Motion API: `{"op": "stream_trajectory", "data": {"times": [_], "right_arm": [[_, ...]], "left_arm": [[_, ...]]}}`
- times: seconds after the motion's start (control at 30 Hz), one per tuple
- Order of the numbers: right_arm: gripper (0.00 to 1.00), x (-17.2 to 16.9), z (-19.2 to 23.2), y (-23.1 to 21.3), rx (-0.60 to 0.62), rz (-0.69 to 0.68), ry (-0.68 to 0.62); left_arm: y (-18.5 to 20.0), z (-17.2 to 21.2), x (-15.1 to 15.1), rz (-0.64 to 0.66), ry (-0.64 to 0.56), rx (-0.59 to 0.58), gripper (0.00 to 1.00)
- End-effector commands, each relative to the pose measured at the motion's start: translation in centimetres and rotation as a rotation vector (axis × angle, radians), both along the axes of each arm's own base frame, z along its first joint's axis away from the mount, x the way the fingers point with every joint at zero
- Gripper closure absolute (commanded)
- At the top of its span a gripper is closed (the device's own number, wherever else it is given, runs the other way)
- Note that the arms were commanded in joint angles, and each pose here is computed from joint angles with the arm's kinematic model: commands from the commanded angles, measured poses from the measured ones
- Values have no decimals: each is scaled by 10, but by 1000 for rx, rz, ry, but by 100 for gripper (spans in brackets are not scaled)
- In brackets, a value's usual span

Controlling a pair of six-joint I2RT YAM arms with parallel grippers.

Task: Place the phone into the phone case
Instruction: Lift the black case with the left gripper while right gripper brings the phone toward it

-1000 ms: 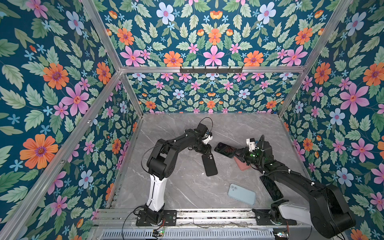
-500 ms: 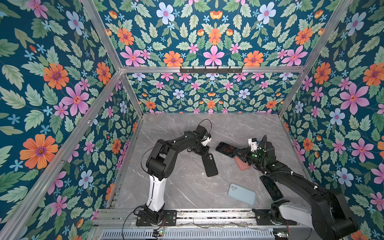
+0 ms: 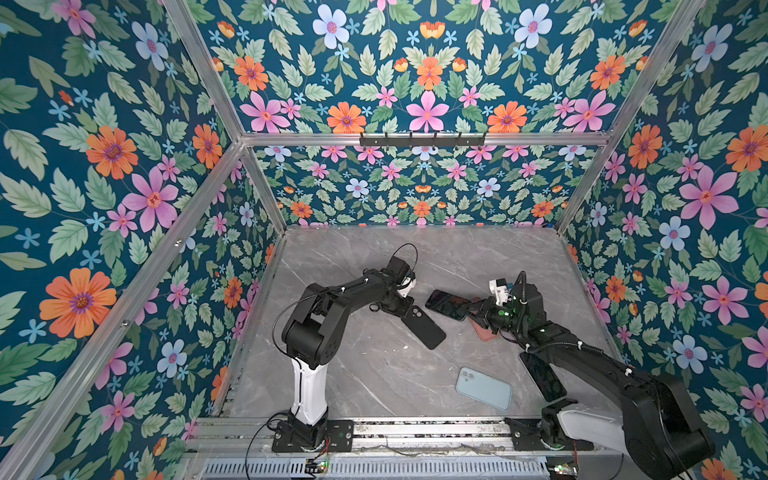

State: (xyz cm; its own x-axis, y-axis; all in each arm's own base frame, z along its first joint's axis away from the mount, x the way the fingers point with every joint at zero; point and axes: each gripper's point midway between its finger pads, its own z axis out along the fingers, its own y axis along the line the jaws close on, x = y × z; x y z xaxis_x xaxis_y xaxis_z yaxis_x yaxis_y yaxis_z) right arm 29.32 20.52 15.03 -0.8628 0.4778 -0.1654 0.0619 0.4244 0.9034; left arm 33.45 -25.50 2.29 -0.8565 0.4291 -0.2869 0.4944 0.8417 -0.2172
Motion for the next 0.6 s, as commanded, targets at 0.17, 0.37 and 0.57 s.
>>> {"op": "stream_trajectory", "data": {"times": [0.17, 0.37, 0.57], "right_arm": [[100, -17, 18, 24, 41, 113, -28], [100, -23, 16, 35, 32, 209, -31], [100, -32, 12, 50, 42, 315, -39]], "left_arm": [[30, 14, -9, 322, 14, 32, 91], [33, 12, -26, 382, 35, -3, 89], [35, 13, -36, 422, 42, -49, 87]]}}
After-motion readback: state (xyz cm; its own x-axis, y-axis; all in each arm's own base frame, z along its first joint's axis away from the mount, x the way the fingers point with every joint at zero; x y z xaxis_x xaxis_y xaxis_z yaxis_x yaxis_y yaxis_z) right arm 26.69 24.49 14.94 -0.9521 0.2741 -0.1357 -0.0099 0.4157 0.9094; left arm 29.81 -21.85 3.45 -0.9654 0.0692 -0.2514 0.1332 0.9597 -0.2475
